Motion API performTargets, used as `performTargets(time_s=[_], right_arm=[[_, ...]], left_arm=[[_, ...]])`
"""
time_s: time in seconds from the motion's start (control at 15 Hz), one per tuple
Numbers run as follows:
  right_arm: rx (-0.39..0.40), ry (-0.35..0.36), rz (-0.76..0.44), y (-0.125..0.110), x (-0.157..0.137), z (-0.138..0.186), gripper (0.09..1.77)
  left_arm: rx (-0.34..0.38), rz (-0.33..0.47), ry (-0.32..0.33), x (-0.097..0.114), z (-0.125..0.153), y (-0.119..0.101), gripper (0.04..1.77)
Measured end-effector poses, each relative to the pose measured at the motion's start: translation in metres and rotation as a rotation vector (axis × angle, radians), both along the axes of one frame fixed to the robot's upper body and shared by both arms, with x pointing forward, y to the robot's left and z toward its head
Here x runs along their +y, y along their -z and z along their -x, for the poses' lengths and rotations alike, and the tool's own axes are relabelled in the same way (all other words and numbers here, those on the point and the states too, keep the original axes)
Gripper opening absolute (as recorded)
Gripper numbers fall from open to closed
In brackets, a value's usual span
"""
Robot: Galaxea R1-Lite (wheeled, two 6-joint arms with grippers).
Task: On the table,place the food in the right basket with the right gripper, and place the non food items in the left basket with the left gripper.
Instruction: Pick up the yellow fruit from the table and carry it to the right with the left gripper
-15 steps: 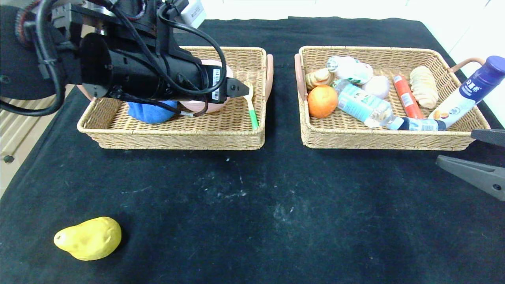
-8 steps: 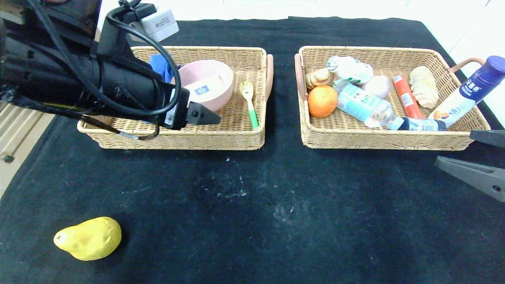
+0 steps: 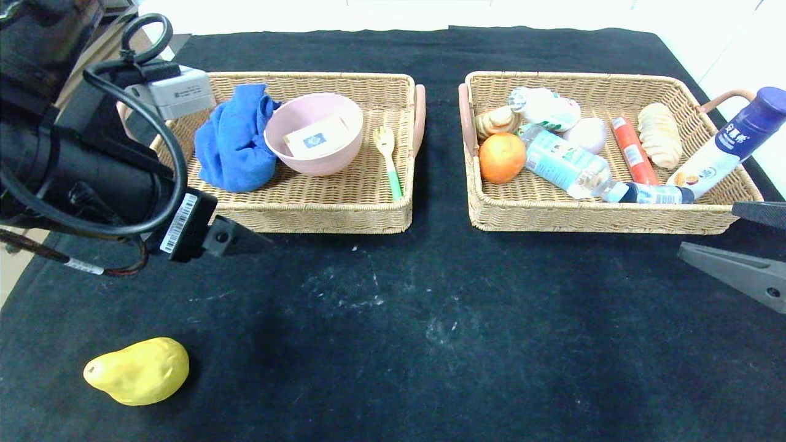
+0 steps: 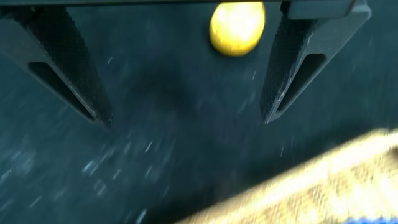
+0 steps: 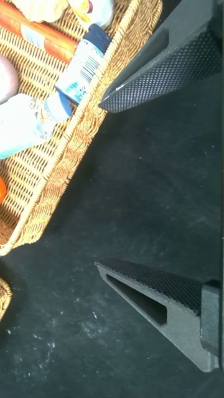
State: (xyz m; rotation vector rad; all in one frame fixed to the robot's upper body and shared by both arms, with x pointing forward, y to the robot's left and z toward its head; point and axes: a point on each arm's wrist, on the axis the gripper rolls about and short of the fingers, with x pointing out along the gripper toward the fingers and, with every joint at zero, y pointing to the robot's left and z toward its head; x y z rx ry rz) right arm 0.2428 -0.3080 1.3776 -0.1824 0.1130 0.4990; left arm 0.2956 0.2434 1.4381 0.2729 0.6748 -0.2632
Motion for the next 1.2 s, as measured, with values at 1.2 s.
performTargets(time_s=[1.2], right_arm=[[0.002, -0.002, 0.001, 0.001, 0.000, 0.000, 1.71]], left_arm=[[0.192, -0.302, 0.177, 0.073, 0.027, 0.059, 1.72]])
